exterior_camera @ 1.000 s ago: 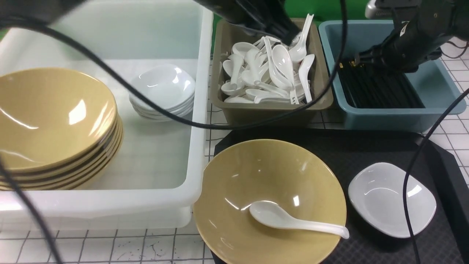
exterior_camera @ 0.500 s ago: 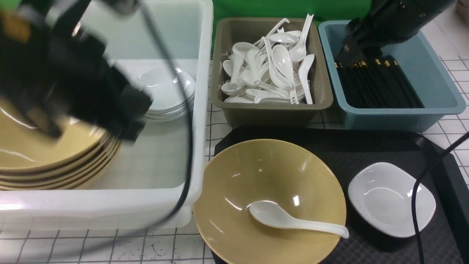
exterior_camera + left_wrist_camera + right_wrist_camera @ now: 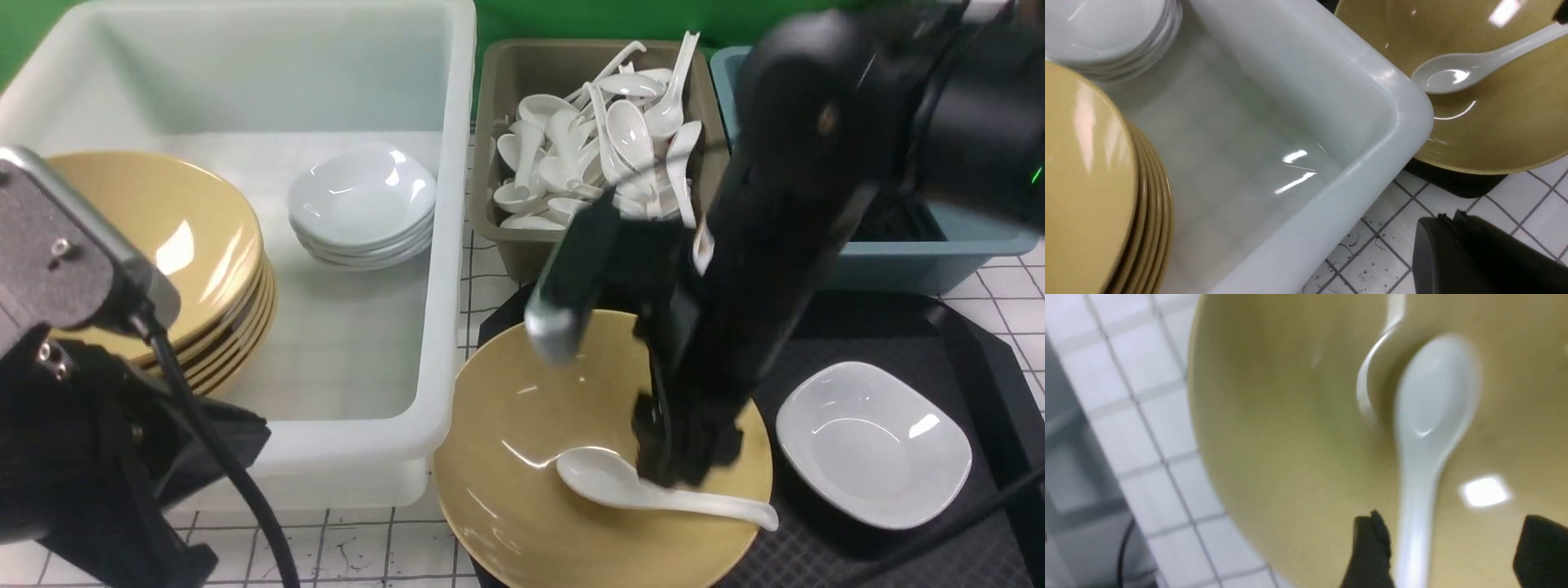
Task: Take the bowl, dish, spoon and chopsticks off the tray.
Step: Use the right arm to grab the soup spoon in the middle
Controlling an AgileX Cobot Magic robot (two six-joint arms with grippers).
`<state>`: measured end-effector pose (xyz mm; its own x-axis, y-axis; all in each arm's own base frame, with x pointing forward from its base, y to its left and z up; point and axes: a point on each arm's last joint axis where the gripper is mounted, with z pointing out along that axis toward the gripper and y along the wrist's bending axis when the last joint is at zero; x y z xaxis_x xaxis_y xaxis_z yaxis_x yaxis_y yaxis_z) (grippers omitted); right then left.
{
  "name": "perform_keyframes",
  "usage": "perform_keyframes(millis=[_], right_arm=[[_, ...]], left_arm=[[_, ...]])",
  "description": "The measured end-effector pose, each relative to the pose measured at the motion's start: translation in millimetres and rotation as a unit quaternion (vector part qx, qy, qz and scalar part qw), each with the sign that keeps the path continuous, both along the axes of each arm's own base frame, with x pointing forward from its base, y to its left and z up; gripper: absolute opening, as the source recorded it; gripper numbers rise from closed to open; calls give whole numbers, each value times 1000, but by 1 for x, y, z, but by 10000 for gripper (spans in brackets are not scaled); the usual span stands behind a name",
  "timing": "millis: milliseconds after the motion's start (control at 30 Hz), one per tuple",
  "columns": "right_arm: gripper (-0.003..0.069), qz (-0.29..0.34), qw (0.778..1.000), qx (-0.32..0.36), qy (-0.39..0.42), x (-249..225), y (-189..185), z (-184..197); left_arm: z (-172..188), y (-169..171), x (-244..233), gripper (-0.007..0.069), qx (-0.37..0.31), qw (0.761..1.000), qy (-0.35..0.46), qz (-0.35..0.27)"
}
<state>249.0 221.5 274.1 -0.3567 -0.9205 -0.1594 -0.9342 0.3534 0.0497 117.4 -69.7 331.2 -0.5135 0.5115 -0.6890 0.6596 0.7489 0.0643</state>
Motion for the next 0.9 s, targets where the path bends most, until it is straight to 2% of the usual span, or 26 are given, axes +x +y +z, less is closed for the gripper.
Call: perform_keyframes(millis=[200,500,633,800,900], right_arm=[[490,6,999,-38,18,5,1,-32],[484,-1,999,-43,21,21,14,-74],[421,-15,998,-50,30,24,16,-84],[256,-32,997,-52,36,24,17,-87],[257,-38,997,-54,40,25,18,-85]], left_arm=[[-7,-1,2,-13,-3,1000,-4,4],[-3,-5,6,-13,-43,999,-30,12],[-2,-6,6,-13,-53,998,-30,13],[-2,-7,10,-13,-57,998,-32,15],[-3,-10,16,-13,-63,997,-38,20]])
